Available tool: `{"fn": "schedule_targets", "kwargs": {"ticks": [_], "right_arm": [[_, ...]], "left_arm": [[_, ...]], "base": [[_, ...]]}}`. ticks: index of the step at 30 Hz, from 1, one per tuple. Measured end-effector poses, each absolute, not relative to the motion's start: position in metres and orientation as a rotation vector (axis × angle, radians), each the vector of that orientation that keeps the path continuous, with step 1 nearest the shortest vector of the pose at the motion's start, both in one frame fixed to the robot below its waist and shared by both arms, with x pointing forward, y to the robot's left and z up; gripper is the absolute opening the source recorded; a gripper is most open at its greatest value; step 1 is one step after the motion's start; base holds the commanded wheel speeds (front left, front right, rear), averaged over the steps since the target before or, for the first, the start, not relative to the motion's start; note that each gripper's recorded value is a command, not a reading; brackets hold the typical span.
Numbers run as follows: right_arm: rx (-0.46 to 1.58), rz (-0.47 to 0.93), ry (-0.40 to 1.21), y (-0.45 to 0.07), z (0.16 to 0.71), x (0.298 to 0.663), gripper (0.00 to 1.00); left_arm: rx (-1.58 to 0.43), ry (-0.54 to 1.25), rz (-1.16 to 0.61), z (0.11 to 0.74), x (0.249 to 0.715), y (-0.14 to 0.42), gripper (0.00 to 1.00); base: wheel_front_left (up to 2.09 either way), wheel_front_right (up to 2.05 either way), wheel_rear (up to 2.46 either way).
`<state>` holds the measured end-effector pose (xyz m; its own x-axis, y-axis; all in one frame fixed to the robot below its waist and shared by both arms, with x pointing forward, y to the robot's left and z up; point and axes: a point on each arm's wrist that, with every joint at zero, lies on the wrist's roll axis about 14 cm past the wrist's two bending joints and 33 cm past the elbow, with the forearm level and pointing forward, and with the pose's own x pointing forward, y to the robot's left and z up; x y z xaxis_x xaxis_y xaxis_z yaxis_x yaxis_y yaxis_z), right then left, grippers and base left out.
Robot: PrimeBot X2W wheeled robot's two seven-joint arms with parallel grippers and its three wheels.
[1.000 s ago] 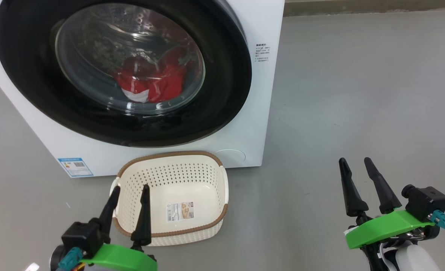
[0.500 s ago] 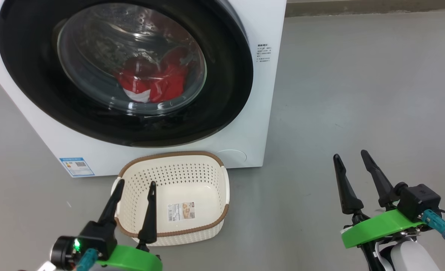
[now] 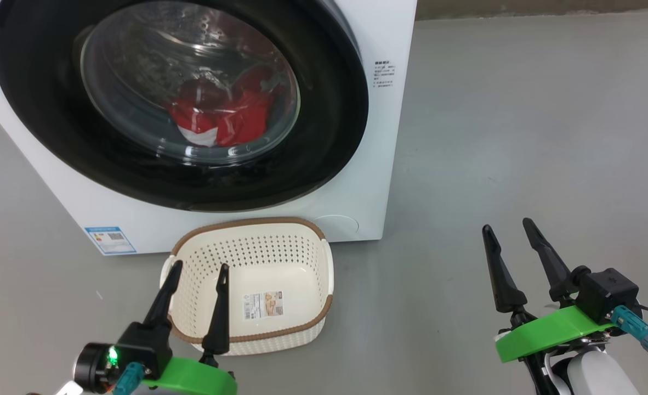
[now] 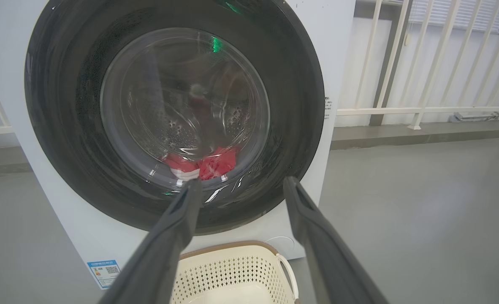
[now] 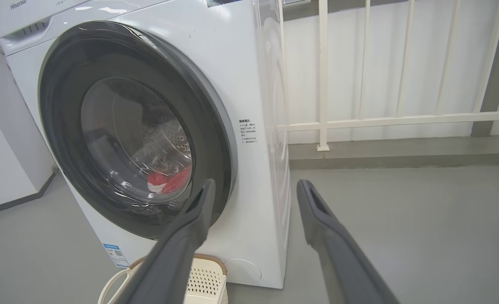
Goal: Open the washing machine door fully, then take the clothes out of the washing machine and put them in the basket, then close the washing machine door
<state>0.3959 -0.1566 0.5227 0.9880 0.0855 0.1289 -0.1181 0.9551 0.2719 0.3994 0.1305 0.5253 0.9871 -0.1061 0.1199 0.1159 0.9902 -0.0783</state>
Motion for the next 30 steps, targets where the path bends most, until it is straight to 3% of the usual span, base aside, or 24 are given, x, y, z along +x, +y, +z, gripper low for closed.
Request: {"fn": "schedule_targets", "kwargs": {"ticks": [12, 14, 15, 20, 30], "right_arm": [[0.296, 0.094, -0.131, -0.16, 0.524, 0.414, 1.0], [0.3, 0.098, -0.139, -0.159, 0.527, 0.421, 0.18], [0.3, 0.101, -0.14, -0.158, 0.527, 0.425, 0.0], [0.351, 0.103, -0.143, -0.156, 0.527, 0.442, 0.0], [0.685, 0.103, -0.131, -0.143, 0.524, 0.504, 0.0]], "left_arm": [[-0.104, -0.144, -0.119, 0.533, 0.416, 0.128, 1.0], [-0.106, -0.142, -0.123, 0.532, 0.418, 0.127, 1.0], [-0.11, -0.138, -0.125, 0.53, 0.419, 0.126, 1.0], [-0.121, -0.149, -0.136, 0.532, 0.429, 0.123, 1.0], [-0.142, -0.139, -0.152, 0.521, 0.45, 0.12, 1.0]], "base": [[0.0, 0.0, 0.0], [0.0, 0.0, 0.0], [0.0, 0.0, 0.0], [0.0, 0.0, 0.0], [0.0, 0.0, 0.0]]}}
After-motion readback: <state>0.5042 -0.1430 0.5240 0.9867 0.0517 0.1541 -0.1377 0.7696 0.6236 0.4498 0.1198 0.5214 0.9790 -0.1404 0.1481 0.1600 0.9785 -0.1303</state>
